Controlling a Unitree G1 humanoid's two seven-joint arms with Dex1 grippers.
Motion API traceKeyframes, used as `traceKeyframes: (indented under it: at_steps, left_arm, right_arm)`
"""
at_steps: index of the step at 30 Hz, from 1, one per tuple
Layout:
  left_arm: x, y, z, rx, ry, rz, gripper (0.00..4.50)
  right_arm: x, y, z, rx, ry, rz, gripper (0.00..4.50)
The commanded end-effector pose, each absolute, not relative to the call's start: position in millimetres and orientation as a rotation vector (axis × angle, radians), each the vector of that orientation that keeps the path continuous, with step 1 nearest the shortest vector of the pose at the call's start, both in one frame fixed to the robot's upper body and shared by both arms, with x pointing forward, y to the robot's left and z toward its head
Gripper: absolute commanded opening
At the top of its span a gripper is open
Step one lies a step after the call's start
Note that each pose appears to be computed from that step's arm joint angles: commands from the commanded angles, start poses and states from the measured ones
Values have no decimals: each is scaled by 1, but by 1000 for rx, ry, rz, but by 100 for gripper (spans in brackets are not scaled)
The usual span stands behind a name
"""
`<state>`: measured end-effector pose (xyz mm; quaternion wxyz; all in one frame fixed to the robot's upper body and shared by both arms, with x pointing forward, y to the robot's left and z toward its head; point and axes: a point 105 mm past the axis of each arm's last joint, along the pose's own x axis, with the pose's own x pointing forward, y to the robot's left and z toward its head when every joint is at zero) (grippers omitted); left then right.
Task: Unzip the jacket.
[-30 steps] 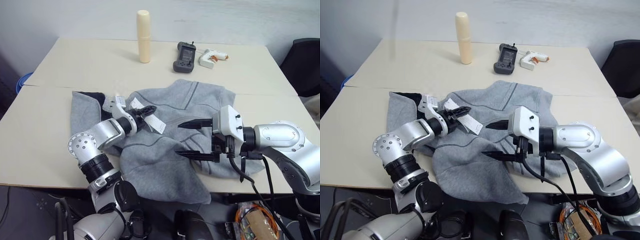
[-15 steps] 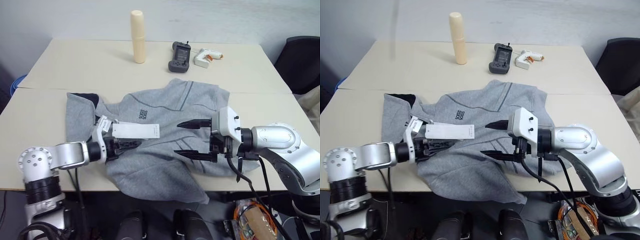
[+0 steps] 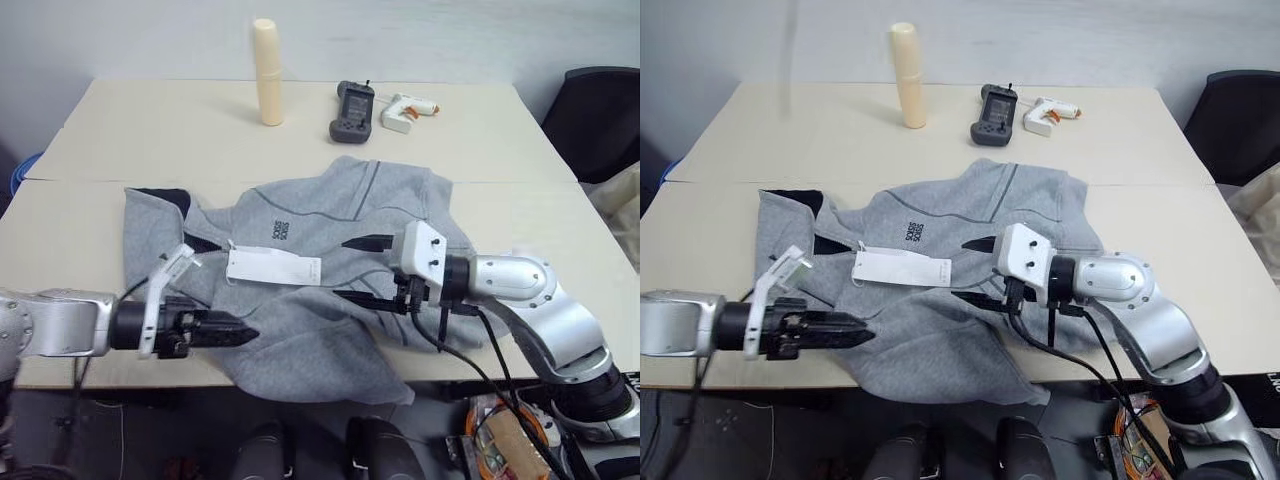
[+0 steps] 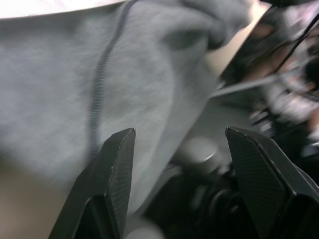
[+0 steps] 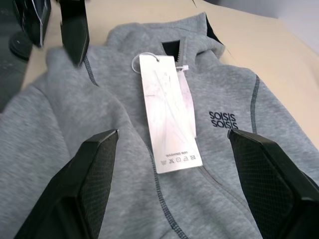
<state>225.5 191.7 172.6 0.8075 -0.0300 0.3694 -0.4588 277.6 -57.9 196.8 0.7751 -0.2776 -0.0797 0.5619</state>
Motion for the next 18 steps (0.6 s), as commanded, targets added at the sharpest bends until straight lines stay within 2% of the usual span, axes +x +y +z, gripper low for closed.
traceKeyframes:
  at_steps: [1, 4, 6, 13, 18]
  left_arm:
    - [236, 210, 207, 107, 614, -1071, 303]
    - [234, 222, 225, 244, 546, -1146, 303]
    - [239, 239, 234, 295, 527, -1118, 303]
    - [250, 272, 233, 501, 593, -1071, 303]
    - [267, 269, 240, 532, 534, -1064, 303]
  right_arm:
    - [277, -39, 199, -620, -260, 1190, 366]
    - [277, -25, 194, -627, -291, 1177, 366]
    - [280, -13, 190, -592, -298, 1159, 366]
    - [279, 34, 166, -571, -303, 1178, 366]
    - [294, 54, 156, -600, -313, 1096, 366]
